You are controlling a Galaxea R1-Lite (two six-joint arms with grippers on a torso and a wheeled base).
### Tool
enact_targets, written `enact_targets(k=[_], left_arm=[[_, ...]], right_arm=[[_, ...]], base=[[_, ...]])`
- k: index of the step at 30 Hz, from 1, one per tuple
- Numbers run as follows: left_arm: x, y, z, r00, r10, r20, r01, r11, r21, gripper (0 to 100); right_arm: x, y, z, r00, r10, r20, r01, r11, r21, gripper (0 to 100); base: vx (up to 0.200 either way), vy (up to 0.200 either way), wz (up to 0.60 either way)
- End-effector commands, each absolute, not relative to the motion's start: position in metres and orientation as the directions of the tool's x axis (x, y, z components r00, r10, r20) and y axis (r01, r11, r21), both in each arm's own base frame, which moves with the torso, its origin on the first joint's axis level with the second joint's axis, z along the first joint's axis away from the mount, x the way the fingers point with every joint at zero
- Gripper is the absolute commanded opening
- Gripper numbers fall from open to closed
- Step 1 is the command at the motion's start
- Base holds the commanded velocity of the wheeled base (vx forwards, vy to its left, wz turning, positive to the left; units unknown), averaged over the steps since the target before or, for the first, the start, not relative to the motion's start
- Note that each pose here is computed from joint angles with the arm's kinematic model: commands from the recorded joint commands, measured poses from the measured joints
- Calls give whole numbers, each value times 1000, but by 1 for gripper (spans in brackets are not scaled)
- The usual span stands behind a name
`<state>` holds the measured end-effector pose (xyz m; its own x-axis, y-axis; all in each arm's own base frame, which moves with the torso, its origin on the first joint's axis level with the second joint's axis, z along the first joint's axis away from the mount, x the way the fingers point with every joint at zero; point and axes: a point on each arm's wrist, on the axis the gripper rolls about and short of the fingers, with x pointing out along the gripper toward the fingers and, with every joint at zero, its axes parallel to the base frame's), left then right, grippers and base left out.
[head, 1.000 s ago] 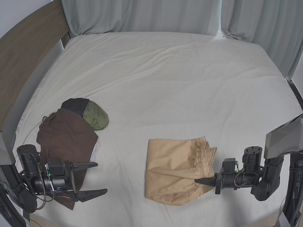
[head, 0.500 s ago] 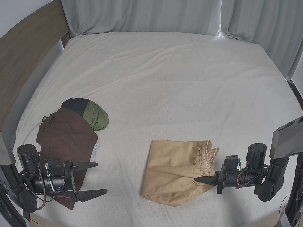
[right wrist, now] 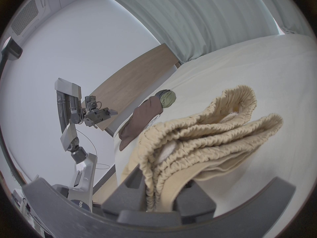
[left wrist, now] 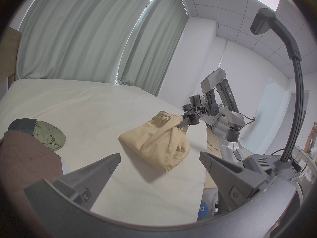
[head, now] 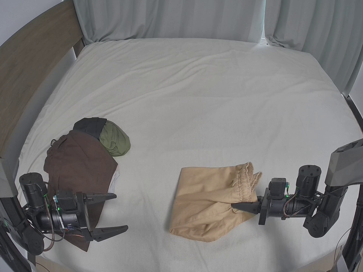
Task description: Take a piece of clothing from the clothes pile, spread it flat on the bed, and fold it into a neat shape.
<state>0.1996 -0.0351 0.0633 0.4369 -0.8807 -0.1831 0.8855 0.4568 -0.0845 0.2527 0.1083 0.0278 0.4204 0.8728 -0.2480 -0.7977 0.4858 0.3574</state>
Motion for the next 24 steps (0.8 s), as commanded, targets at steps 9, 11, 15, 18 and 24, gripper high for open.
enact_targets(k=[9,11,15,18,24], left_arm=[[196,-35,61,433,-880,-194,884,457,-100,100],[196,-36,61,430,-882,-194,885,454,-102,100],[196,-36,61,430,-882,-194,885,454,-102,100],[196,-35,61,431,-881,-194,884,455,-102,100],[196,-36,61,430,-882,-194,885,454,-102,100]], right_arm=[[263,127,61,409,904,-126,-833,426,352,0],[261,129,67,402,909,-109,-835,413,365,0],[261,136,85,391,919,-57,-841,381,385,0],[265,137,90,395,918,-36,-848,379,370,0],[270,140,98,395,919,-3,-856,370,361,0]], base=[[0,0,0],[0,0,0],[0,0,0],[0,0,0],[0,0,0]])
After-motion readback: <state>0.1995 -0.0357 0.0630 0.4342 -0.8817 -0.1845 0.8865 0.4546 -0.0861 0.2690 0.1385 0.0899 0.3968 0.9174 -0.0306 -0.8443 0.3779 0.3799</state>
